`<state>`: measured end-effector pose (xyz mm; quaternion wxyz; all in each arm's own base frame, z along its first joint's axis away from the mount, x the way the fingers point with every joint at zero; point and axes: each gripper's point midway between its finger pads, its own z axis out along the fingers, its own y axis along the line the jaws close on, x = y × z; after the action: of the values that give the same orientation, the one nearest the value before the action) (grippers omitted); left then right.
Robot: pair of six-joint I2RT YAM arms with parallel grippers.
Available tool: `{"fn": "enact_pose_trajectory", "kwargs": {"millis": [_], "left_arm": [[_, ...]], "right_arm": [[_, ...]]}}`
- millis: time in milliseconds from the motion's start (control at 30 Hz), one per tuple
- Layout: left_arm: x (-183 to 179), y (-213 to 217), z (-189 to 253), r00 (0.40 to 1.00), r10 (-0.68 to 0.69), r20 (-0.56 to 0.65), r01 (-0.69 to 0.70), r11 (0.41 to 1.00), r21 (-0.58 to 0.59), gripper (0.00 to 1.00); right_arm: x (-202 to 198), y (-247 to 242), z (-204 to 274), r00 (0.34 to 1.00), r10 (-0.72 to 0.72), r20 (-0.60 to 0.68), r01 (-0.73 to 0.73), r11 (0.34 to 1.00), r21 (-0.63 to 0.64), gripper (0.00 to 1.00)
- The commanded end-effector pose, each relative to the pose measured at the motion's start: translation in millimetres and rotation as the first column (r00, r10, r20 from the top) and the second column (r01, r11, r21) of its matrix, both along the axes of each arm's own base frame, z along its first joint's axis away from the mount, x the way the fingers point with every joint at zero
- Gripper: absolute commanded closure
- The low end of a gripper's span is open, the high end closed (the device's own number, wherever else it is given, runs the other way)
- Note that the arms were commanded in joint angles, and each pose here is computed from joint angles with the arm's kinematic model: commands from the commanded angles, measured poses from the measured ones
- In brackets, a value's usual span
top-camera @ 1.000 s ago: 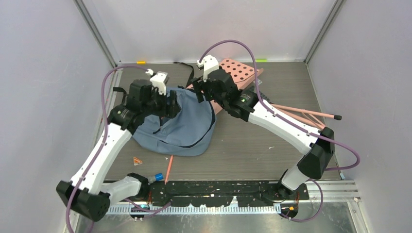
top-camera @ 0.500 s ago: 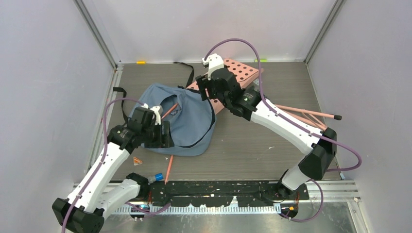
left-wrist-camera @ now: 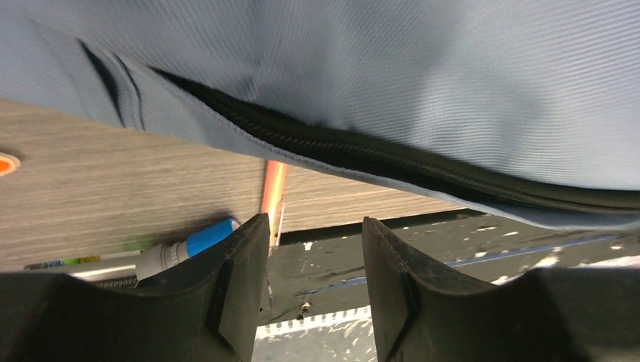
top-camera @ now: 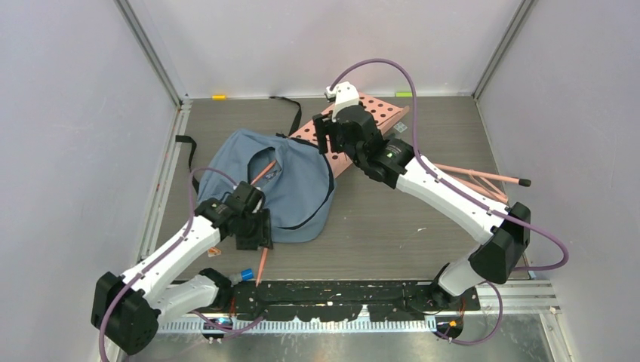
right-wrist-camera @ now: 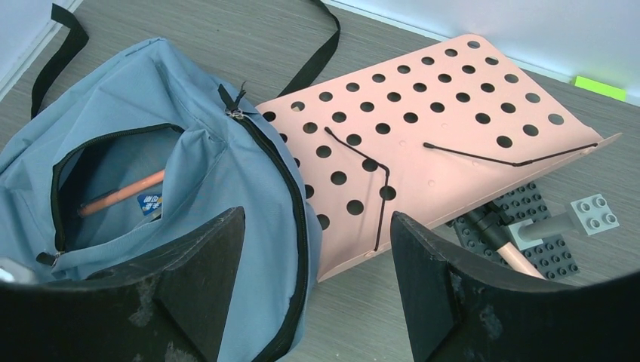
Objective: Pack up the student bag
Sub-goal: Pick up the stationery from the center of the board.
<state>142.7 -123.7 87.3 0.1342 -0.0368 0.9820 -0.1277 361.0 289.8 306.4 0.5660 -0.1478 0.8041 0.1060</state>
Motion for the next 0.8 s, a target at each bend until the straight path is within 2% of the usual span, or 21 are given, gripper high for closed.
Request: {"fn": "enact_pose_trajectory", "kwargs": {"millis": [0, 133, 300, 467, 767], "left_arm": [[-4, 0, -17, 0.999, 0.044, -0.002, -0.044, 0.998, 0.054, 0.50], [-1, 5, -27, 0.997, 0.056, 0.045, -0.060, 0.993, 0.098, 0.57], [1, 4, -45, 0.996, 0.063, 0.060, -0.069, 0.993, 0.099, 0.61], [0, 13, -59, 0.997, 0.061, 0.055, -0.069, 0.985, 0.155, 0.67], [-2, 13, -63, 0.997, 0.057, 0.046, -0.064, 0.981, 0.186, 0.69]], "right_arm": [[2, -12, 35, 0.996, -0.050, 0.071, 0.043, 0.994, 0.098, 0.24], [4, -16, 35, 0.995, -0.068, 0.070, 0.059, 0.990, 0.125, 0.24], [5, -19, 32, 0.995, -0.076, 0.060, 0.067, 0.988, 0.140, 0.24], [7, -25, 35, 0.994, -0.092, 0.066, 0.081, 0.984, 0.159, 0.24], [10, -33, 34, 0.991, -0.123, 0.060, 0.109, 0.974, 0.201, 0.23]]}}
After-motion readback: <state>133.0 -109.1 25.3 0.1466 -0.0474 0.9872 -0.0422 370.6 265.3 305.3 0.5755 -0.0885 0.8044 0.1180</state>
